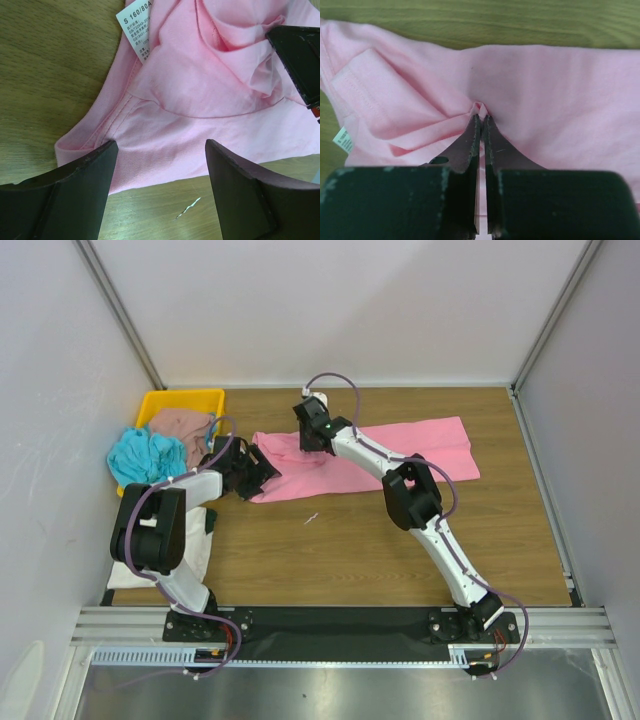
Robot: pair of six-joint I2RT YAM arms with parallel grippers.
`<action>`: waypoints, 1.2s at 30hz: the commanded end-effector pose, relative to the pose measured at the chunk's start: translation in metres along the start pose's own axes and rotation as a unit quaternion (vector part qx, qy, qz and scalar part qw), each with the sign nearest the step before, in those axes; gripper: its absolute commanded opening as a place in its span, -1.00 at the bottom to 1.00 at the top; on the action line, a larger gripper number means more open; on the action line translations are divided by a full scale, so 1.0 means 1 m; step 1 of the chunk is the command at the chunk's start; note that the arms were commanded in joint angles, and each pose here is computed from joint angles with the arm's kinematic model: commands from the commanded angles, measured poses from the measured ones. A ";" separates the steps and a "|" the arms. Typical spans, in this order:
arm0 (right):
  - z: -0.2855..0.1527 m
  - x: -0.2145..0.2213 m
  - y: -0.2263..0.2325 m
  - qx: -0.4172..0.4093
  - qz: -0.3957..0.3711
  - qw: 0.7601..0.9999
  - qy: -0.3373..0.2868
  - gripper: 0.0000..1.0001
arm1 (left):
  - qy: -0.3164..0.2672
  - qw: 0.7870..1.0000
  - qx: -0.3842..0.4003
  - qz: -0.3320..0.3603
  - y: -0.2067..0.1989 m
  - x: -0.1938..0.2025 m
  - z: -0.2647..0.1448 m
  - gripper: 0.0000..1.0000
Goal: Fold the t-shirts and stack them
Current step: Fold the tshirt
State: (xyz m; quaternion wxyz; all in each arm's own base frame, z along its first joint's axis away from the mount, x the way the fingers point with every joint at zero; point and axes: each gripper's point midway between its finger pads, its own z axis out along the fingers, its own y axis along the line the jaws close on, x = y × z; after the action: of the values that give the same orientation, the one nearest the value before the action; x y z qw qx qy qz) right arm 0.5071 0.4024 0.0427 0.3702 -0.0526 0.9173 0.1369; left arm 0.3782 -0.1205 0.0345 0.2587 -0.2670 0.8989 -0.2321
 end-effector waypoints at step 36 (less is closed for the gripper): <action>-0.083 -0.064 -0.052 -0.077 0.007 0.997 -0.005 0.43 | 0.024 0.998 -0.060 0.001 0.032 0.017 0.006 0.57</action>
State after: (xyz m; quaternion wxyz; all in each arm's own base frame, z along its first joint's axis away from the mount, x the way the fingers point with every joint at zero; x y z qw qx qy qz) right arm 0.5274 0.3321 0.0777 0.3569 -0.0457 0.9200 0.1552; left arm 0.3811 -0.1211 0.0343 0.2625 -0.2657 0.8975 -0.2344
